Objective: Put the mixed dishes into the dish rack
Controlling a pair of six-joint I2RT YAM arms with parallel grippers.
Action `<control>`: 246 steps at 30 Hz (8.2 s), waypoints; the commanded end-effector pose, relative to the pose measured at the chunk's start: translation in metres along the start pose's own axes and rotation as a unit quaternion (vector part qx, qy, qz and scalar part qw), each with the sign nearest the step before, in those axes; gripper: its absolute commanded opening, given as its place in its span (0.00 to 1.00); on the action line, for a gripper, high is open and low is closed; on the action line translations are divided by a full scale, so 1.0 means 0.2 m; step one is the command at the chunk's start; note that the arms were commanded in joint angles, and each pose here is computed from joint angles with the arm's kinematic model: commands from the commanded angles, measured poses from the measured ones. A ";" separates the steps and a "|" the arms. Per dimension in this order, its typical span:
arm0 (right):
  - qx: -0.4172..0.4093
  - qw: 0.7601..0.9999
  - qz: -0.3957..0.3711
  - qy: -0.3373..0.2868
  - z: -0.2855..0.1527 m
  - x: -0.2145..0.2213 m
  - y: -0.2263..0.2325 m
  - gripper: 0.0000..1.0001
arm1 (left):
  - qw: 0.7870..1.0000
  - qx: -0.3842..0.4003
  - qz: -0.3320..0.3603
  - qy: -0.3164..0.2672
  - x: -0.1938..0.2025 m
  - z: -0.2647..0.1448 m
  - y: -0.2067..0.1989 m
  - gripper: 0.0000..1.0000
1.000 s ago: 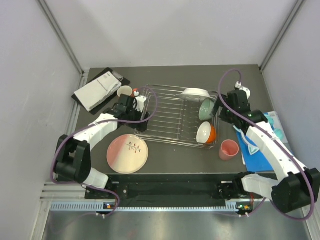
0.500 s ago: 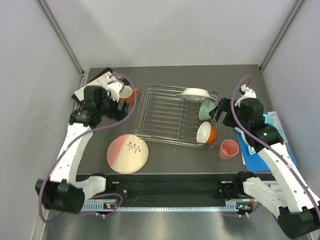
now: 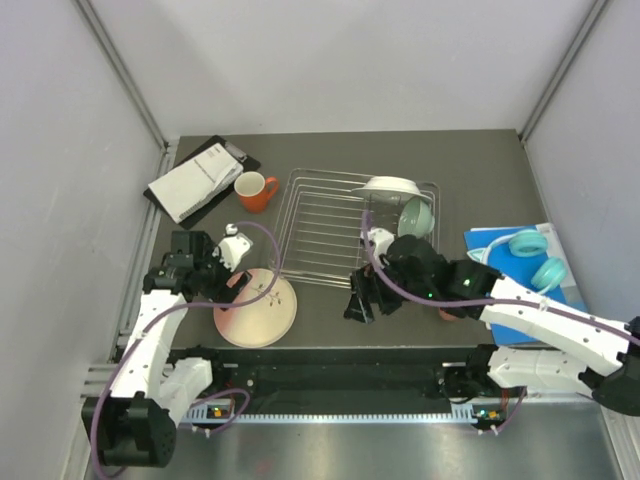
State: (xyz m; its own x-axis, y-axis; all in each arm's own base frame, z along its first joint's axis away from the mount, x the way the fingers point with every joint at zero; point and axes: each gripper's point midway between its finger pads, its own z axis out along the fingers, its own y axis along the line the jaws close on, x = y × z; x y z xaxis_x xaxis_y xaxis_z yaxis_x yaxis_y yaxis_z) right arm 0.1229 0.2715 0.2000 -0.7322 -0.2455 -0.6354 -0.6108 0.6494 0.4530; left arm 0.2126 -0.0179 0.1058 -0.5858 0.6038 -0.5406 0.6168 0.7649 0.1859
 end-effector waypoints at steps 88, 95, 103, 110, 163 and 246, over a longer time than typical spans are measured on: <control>-0.123 0.988 -0.014 0.086 1.01 0.07 0.13 0.85 | 0.955 0.275 0.012 -0.115 -0.43 0.07 -0.13 0.00; -0.175 0.984 -0.028 0.023 0.99 -0.04 0.21 0.74 | 0.953 0.281 0.018 -0.110 -0.43 0.09 -0.20 0.00; -0.236 0.971 -0.026 -0.017 0.95 -0.08 0.28 0.41 | 0.951 0.290 0.033 -0.103 -0.48 0.16 -0.27 0.00; -0.268 0.963 -0.024 -0.019 0.96 -0.09 0.32 0.27 | 0.948 0.296 0.038 -0.108 -0.58 0.19 -0.33 0.00; 0.380 0.718 -0.524 -0.256 -0.71 -1.21 -0.17 0.00 | 0.945 0.125 -0.247 -0.174 -0.72 -0.07 0.30 0.63; 0.379 0.816 -0.432 -0.054 -0.24 -0.76 -0.71 0.85 | 0.949 0.049 -0.245 -0.192 -0.76 0.11 0.56 0.63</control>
State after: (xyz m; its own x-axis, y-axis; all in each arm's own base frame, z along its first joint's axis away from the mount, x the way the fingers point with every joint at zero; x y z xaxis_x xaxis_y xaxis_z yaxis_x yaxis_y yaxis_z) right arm 0.3179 0.1813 0.2176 -0.0777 -0.8789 -0.4706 -0.5363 0.4348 -0.7234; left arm 0.3470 -0.0447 0.1766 -0.6673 0.0524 -0.7429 0.4070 0.8611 -0.3048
